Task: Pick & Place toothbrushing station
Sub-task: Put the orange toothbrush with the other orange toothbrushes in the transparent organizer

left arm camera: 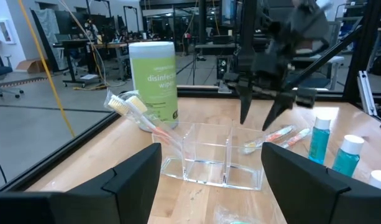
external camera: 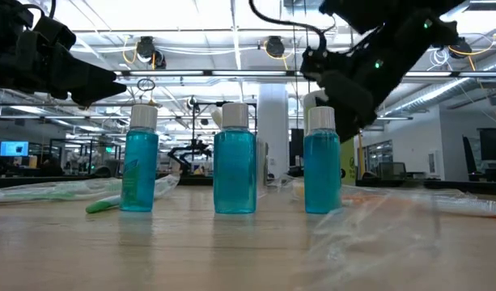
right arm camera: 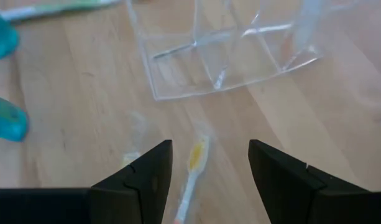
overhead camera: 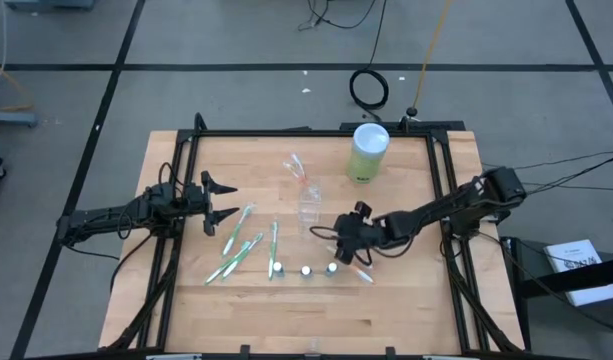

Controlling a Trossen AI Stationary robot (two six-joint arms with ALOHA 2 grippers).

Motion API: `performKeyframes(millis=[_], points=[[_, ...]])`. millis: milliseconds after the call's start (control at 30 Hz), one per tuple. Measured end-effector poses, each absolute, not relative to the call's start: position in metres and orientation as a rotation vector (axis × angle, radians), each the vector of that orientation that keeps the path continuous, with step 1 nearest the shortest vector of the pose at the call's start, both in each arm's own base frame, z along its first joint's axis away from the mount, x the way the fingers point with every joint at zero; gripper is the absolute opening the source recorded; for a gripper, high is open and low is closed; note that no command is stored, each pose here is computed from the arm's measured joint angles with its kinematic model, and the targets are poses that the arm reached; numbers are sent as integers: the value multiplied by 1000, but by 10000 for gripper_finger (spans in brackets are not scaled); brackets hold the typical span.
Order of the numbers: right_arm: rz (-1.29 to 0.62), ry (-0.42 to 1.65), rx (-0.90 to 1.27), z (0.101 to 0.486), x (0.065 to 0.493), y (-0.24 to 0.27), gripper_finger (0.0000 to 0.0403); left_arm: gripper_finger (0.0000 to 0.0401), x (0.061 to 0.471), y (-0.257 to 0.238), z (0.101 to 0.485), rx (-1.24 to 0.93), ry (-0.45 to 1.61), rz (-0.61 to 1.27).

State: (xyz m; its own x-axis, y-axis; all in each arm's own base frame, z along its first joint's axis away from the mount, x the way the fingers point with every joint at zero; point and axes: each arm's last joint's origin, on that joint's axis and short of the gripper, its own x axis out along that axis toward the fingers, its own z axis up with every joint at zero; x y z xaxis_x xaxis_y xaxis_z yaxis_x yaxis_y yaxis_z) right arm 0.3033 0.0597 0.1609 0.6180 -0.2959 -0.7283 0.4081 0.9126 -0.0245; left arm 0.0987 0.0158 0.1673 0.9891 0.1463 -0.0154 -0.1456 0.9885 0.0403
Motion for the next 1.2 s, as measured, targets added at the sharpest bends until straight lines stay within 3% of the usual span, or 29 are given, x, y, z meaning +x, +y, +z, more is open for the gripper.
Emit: performKeyframes(millis=[433,967,1200], points=[[-446,891,139,121,314,56,203,285,99,16,167,39,18,147],[-407,931,283,120,318,32,202,285,99,16,167,39,18,147],[-411,933,278,120,318,32,162,285,99,16,167,39,19,147]])
